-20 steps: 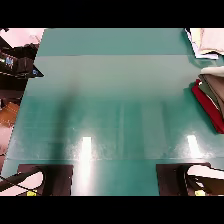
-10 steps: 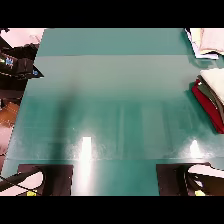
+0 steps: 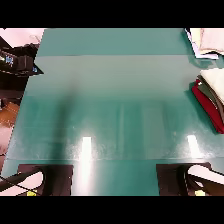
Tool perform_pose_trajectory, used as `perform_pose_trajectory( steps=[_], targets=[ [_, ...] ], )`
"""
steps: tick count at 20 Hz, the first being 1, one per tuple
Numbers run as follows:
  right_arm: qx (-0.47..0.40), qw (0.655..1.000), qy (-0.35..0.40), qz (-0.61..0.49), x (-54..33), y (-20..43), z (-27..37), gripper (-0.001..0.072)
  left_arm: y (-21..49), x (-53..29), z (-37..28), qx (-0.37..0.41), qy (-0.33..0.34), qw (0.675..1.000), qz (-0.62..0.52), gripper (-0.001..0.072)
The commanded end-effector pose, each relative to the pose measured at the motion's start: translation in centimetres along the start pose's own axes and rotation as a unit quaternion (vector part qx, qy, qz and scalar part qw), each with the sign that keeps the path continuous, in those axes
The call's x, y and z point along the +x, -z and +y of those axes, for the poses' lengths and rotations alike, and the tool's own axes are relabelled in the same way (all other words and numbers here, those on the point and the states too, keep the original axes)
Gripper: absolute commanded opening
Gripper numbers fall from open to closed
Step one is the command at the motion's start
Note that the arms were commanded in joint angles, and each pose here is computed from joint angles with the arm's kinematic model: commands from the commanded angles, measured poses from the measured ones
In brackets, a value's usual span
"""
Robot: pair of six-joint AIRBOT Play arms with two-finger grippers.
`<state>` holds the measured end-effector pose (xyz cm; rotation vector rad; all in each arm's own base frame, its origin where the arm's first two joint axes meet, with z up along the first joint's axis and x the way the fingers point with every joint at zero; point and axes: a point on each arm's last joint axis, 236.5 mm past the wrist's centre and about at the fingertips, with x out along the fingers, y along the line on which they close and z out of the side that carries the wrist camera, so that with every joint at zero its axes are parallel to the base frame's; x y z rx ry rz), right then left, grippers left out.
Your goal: Fold the shirts.
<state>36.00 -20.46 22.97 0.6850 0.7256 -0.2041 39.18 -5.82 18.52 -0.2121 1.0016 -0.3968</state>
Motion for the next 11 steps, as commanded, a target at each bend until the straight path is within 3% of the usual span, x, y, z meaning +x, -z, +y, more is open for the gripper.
perform_pose_trajectory(
  steps=[1,11],
  targets=[
    [-0.048,0.997,-0.066,-0.015,0.2,0.4,7.1,0.0020,-0.7,0.0,0.1,0.000,-0.004,1.000,-0.015,0.0023],
    [-0.134,0.979,-0.142,0.051,2.5,5.9,16.5,0.0020,-1.0,-0.1,0.2,0.000,-0.005,1.000,-0.022,0.0023]
  ],
)
